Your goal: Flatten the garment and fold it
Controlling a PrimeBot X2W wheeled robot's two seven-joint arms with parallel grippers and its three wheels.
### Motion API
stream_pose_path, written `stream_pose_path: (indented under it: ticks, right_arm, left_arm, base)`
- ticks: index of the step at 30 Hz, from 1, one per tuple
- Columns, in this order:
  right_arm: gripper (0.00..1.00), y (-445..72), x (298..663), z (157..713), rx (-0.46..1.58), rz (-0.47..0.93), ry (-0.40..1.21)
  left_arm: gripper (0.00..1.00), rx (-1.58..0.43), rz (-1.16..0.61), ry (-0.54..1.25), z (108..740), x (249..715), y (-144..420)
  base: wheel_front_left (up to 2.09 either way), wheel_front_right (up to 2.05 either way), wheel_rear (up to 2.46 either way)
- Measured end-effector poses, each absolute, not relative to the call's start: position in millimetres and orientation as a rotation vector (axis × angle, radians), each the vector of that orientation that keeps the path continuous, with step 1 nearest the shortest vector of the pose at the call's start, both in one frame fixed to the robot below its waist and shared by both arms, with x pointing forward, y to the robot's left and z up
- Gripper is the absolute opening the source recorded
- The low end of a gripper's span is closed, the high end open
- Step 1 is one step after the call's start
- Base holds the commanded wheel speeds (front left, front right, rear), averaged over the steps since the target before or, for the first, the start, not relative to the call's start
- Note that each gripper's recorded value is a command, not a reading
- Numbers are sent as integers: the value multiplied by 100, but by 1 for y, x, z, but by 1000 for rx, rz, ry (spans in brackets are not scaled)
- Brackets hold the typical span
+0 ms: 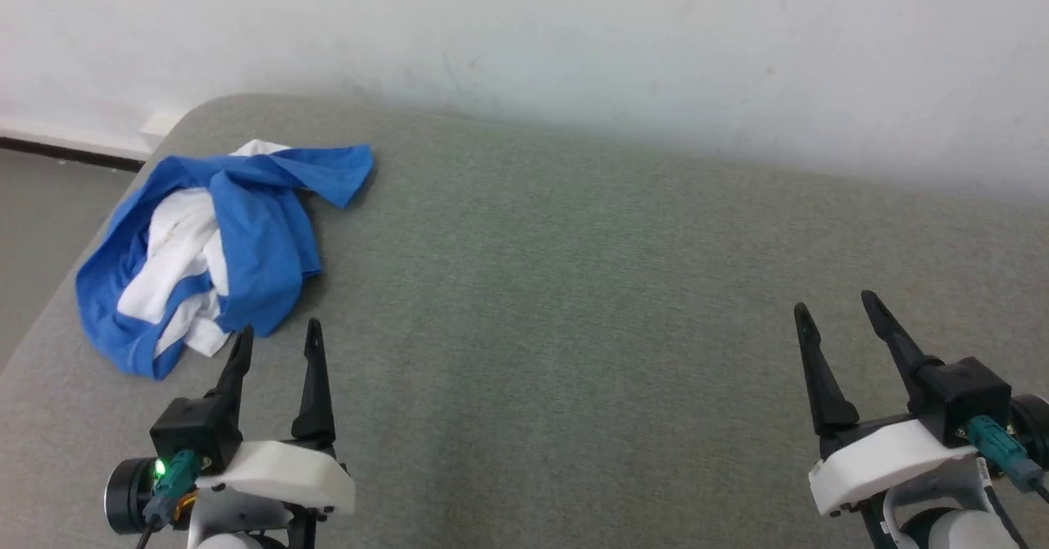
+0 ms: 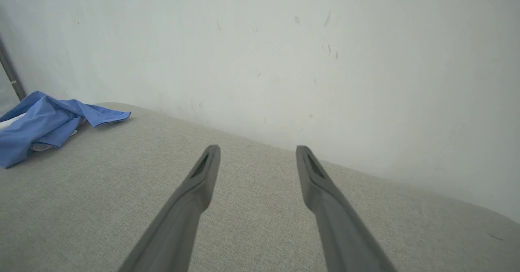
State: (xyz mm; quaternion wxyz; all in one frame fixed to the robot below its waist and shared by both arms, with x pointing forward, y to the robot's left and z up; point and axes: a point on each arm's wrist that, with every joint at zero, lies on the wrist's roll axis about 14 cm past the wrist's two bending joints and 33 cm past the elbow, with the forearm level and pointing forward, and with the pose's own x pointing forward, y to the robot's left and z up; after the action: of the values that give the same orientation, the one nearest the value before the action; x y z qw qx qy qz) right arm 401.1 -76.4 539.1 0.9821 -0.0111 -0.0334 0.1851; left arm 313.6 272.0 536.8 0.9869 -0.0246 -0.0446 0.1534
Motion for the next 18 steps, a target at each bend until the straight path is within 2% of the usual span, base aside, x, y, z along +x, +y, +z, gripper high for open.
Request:
stream_pose_path:
  ticks: [18]
  right_arm:
    - [100,-32,409,545,-14,495,-93]
  left_arm:
    - [100,-74,458,-117,538,282,306]
  base:
    - [-6,-6,-6]
